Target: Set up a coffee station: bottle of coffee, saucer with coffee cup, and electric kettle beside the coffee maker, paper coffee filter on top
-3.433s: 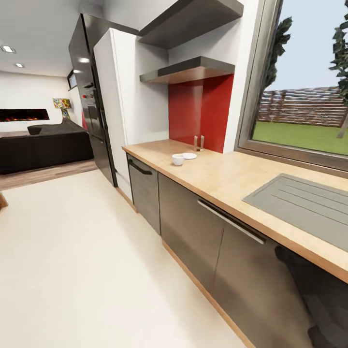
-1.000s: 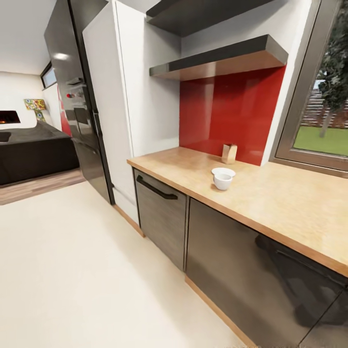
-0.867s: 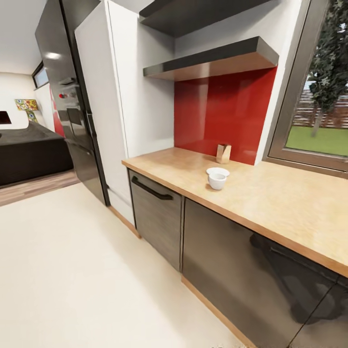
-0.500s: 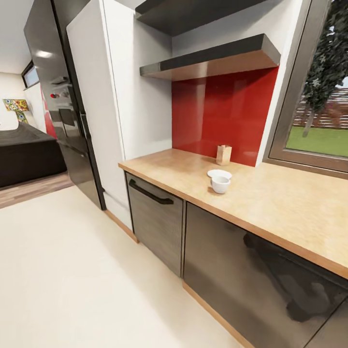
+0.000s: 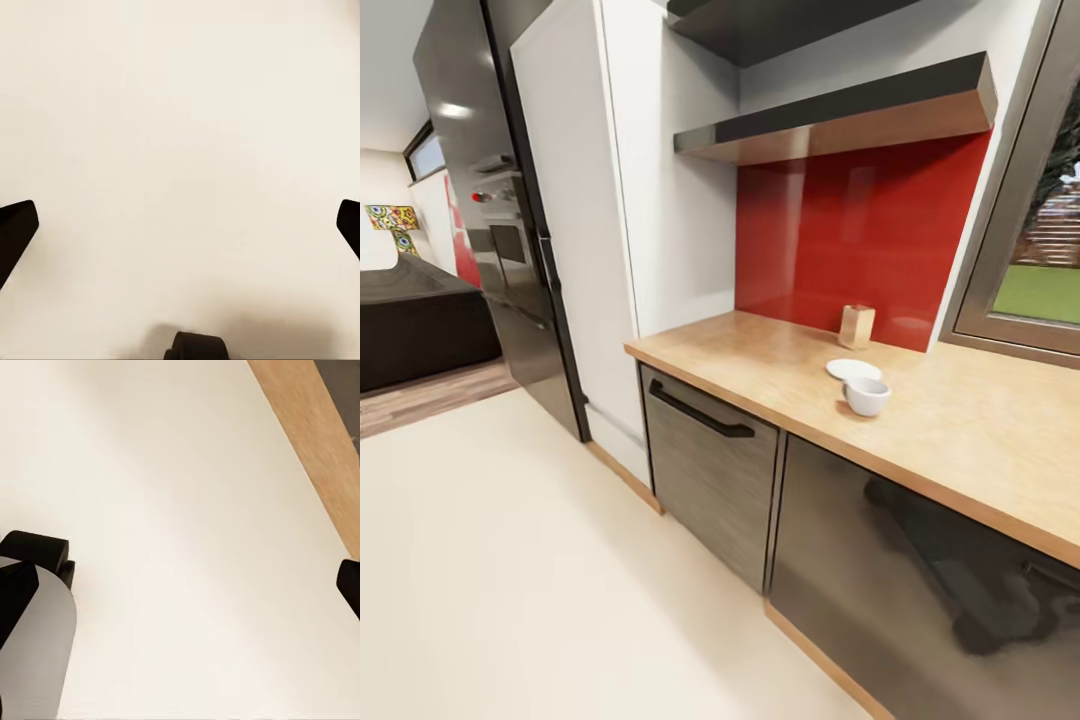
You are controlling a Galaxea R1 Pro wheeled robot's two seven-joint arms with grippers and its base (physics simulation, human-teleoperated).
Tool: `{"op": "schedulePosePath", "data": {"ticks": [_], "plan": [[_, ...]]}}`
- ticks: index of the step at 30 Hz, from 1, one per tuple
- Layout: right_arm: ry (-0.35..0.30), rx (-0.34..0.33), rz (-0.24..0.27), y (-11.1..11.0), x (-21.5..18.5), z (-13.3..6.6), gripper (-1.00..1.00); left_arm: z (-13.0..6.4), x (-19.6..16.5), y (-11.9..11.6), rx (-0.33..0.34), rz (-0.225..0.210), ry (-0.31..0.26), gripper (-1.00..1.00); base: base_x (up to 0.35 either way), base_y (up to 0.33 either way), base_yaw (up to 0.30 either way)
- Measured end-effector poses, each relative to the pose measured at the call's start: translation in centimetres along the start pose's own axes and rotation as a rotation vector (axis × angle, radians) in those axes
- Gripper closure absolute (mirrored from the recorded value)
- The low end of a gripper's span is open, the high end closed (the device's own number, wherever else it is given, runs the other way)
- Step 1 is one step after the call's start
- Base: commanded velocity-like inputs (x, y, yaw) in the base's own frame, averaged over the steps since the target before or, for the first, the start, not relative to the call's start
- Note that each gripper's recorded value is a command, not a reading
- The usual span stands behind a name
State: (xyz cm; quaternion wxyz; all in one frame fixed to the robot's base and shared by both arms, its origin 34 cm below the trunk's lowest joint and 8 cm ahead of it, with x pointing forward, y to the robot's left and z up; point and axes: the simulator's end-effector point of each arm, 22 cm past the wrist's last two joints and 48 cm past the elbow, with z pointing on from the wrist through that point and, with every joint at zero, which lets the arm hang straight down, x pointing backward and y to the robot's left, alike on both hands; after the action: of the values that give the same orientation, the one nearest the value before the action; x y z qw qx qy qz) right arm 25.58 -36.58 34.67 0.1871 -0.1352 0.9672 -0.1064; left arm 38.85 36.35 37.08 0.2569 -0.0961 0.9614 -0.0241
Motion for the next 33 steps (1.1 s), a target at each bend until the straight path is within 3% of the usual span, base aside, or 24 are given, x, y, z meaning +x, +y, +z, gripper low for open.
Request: {"op": "schedulePosePath", "data": {"ticks": [7, 27, 33], "plan": [[-0.001, 0.001, 0.000, -0.03, -0.06, 0.01, -1.00, 0.00, -0.07, -0.05, 0.001, 0.000, -0.001, -1.00, 0.017, 0.160, -0.110], [-0.015, 0.005, 0.003, -0.20, -0.59, 0.03, -1.00, -0.10, -0.68, -0.18, 0.005, 0.000, -0.016, -1.00, 0.002, 0.011, -0.215], [-0.017, 0.007, 0.004, -0.24, -0.67, 0.03, -1.00, -0.13, -0.77, -0.18, 0.005, 0.000, -0.018, -1.00, 0.100, 0.196, -0.063]]}}
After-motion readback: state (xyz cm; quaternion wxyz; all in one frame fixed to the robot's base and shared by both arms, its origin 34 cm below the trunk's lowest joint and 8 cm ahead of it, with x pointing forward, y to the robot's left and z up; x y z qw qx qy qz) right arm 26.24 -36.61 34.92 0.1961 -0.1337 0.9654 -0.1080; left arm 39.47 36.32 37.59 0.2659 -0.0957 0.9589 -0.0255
